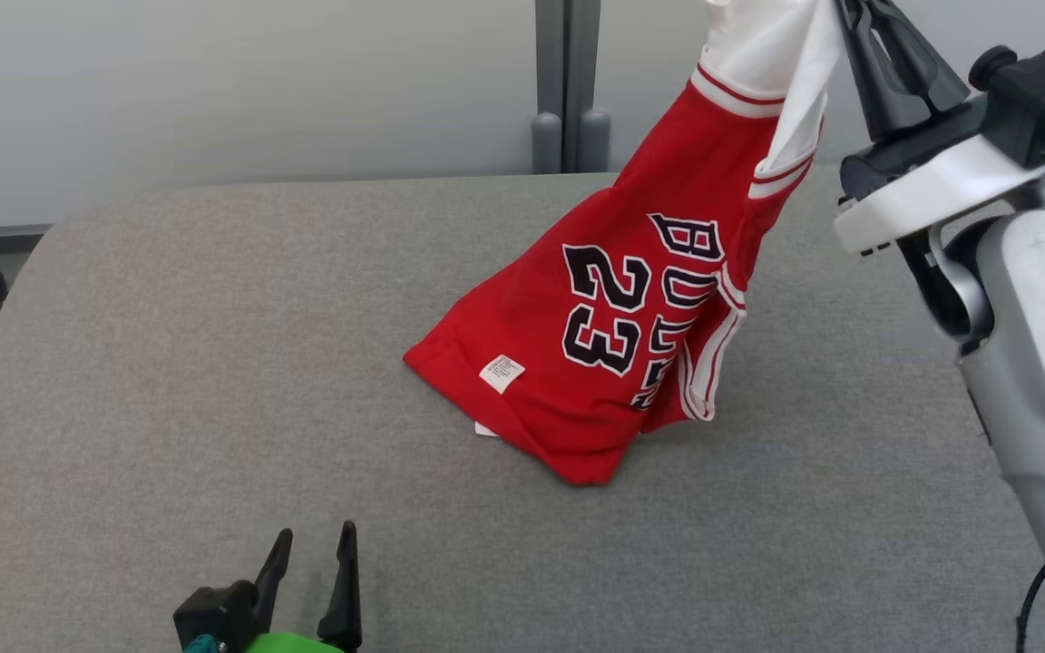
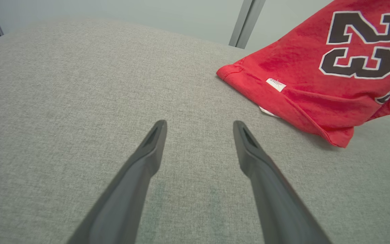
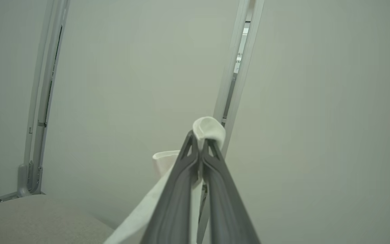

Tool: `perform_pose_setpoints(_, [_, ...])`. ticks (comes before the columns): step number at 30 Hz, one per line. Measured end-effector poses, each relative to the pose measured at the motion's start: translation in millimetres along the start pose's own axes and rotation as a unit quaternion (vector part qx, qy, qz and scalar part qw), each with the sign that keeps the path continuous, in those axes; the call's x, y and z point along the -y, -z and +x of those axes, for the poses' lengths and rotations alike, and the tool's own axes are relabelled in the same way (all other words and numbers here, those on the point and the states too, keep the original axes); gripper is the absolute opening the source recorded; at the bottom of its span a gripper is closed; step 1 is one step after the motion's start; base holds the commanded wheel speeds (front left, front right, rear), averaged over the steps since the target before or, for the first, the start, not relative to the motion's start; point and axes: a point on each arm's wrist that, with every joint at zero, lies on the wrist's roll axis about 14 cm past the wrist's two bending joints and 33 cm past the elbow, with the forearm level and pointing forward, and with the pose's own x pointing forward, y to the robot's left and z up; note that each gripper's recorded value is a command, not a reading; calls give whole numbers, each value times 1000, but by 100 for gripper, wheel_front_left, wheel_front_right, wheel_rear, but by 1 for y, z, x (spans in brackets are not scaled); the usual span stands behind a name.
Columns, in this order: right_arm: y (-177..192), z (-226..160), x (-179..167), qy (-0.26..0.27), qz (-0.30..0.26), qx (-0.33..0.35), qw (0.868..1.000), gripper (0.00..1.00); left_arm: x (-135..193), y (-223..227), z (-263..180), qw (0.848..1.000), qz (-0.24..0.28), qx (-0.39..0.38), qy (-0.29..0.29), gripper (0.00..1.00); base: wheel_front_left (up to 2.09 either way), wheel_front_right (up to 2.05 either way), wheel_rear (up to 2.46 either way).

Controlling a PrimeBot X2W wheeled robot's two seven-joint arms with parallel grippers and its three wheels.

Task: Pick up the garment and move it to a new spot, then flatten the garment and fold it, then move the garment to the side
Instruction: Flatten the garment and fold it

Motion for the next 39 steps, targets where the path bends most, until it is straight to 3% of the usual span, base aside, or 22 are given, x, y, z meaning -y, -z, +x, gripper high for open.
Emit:
perform_pose_setpoints(4, [20,5,16,1,-37,-46,998,0,5,6,3,1000,2,-10,8,100,0,0,0])
perform_pose_setpoints(11, [93,5,69,37,-94,-155,983,0,11,-5,29,1000,6,0,23,100,0,0,0])
perform_pose_setpoints(12, [107,2,80,49,-100,-174,979,10,11,-5,33,1000,6,-1,24,100,0,0,0])
perform_pose_setpoints(13, [120,-2,91,62,-105,-192,974,42,12,-5,36,1000,7,-2,27,100,0,0,0])
perform_pose_setpoints(14, [131,-6,101,74,-108,-207,969,100,13,-5,39,1000,8,-2,29,100,0,0,0])
perform_pose_setpoints(17, [170,-26,126,114,-104,-252,955,100,10,-1,45,1000,8,-10,26,100,0,0,0])
perform_pose_setpoints(19, [187,-32,129,126,-95,-260,952,100,5,1,45,1000,7,-13,18,100,0,0,0])
perform_pose_setpoints(24, [236,-58,90,110,-53,-298,947,100,-10,3,40,1000,2,-16,-6,100,0,0,0])
perform_pose_setpoints(31, [254,-101,29,71,-5,-331,941,100,-9,3,36,1000,5,-16,-6,100,0,0,0])
perform_pose_setpoints(39, [239,-148,-19,70,62,-324,941,100,2,-2,33,1000,5,-7,10,100,0,0,0])
